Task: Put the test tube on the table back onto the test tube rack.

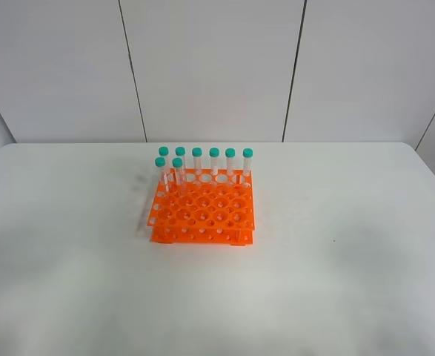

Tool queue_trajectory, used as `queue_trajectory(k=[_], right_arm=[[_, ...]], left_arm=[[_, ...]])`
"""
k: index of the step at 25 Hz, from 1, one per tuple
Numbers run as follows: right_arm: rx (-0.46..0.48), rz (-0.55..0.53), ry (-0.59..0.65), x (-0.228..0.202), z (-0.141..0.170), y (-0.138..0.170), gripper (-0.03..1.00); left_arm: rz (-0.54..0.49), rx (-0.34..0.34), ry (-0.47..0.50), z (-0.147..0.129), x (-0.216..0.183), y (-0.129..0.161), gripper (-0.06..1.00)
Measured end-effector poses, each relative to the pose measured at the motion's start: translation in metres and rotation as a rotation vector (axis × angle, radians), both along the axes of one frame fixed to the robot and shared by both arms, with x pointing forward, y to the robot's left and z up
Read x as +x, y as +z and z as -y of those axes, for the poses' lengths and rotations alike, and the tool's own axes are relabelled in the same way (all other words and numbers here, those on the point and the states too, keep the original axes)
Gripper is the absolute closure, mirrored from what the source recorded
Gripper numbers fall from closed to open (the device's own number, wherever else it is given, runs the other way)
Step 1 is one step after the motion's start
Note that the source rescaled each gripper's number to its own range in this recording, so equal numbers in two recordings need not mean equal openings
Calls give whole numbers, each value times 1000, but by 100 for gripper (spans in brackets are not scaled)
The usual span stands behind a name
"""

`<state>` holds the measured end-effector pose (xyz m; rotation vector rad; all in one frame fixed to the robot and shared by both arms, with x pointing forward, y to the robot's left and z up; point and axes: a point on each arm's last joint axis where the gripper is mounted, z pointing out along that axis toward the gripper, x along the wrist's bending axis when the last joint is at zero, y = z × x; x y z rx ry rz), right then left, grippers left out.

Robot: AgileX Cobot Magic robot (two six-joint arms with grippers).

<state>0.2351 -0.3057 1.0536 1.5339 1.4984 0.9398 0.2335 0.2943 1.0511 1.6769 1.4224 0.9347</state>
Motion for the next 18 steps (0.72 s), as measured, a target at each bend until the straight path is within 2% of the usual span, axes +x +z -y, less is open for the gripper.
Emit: queue_trajectory(k=[18], right_arm=[[0, 0, 0, 0, 0, 0, 12]], left_arm=[[5, 0, -1, 0, -1, 0, -6]])
